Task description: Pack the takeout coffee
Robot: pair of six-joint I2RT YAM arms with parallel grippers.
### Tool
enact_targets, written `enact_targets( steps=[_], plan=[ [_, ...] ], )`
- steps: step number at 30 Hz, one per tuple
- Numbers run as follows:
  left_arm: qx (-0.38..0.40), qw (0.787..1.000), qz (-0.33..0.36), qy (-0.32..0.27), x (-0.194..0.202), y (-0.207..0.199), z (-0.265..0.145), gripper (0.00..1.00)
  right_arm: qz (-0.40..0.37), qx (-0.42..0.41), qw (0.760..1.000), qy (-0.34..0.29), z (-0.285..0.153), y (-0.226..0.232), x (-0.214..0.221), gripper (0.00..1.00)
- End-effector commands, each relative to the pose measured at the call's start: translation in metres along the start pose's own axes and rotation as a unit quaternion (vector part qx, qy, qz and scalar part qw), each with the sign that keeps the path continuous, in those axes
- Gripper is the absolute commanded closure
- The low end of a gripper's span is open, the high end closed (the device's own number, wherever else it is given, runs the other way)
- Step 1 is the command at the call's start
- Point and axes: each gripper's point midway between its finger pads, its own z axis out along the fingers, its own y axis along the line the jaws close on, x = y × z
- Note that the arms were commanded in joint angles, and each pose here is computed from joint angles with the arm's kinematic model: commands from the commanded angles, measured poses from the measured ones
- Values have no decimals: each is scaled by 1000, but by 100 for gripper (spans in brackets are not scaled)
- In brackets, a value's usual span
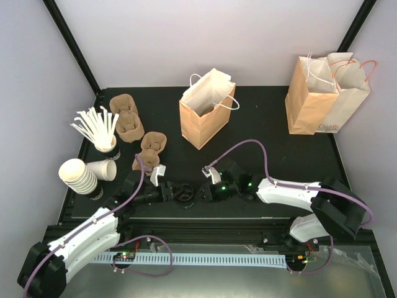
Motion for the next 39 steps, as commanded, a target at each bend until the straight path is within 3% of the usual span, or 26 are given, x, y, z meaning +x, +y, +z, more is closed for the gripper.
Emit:
enact_targets(
  steps=[1, 5, 13, 27, 34, 39],
  plan=[
    [-62, 993, -90, 48, 41, 40, -2, 53, -12, 81, 997, -19, 2, -33, -17, 79],
    [-56, 993, -100, 38, 39, 38, -3, 52, -24, 86, 996, -24, 0, -33, -29, 78],
    [-62, 991, -103, 51, 44, 41, -3, 40, -48, 84, 995, -24, 0, -25, -48, 76],
    [-65, 990, -109, 64, 50, 42, -3, 37, -84, 97, 991, -33, -8, -11, -66, 69],
    [-64, 990, -107, 63, 48, 40, -3, 38, -111, 158, 979, -58, -30, -20, -72, 60],
    [-67, 990, -107, 63, 48, 41, -3, 38, -134, 180, 972, -73, -44, -21, -74, 45]
  ],
)
